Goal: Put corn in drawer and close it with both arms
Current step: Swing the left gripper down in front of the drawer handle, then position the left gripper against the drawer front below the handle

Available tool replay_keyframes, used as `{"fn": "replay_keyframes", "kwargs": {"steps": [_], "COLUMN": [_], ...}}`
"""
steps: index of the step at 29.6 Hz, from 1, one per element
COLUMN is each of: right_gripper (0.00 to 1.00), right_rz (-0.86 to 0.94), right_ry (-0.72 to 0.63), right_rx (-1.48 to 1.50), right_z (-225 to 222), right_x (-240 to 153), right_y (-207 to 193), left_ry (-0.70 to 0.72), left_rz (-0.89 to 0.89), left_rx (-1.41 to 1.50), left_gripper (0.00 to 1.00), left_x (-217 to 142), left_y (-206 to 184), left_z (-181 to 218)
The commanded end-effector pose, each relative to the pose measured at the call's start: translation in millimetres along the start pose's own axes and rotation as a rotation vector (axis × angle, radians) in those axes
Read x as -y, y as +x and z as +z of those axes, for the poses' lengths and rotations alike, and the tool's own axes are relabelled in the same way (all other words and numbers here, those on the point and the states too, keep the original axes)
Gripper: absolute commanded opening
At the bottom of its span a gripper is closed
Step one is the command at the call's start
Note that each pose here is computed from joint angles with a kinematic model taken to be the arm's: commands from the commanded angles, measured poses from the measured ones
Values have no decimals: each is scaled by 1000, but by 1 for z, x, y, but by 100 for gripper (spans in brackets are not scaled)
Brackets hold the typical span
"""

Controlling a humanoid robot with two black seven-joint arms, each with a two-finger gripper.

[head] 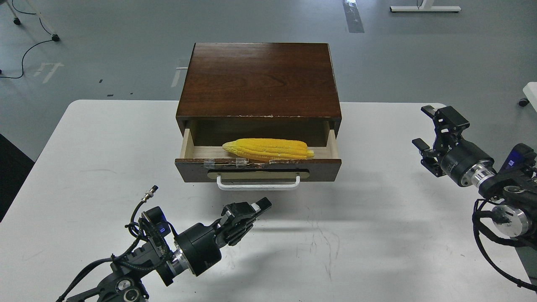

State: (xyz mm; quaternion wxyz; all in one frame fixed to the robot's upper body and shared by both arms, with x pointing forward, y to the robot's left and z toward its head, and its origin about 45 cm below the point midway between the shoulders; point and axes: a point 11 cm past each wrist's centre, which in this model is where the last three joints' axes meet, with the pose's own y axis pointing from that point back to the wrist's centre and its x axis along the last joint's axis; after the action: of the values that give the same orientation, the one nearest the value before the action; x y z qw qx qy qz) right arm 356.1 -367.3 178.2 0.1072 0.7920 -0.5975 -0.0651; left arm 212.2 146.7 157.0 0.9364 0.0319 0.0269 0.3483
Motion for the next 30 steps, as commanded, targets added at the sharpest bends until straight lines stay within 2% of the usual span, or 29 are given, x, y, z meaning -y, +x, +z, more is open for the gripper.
{"fn": "replay_keyframes", "kwargs": {"steps": [1,30], "right_gripper": [99,99], "right_rz": [2,-12], "right_ry": [-3,-16], "right_rx": [0,19], "right_z": [1,10], "right_x": [-1,0], "right_y": [0,-9], "left_ry": [12,4], "left_rz": [8,73], "left_rx": [-8,-61], "left_gripper": [0,0], "left_x": [0,4], "left_y": [2,15], "left_z": [-1,0]}}
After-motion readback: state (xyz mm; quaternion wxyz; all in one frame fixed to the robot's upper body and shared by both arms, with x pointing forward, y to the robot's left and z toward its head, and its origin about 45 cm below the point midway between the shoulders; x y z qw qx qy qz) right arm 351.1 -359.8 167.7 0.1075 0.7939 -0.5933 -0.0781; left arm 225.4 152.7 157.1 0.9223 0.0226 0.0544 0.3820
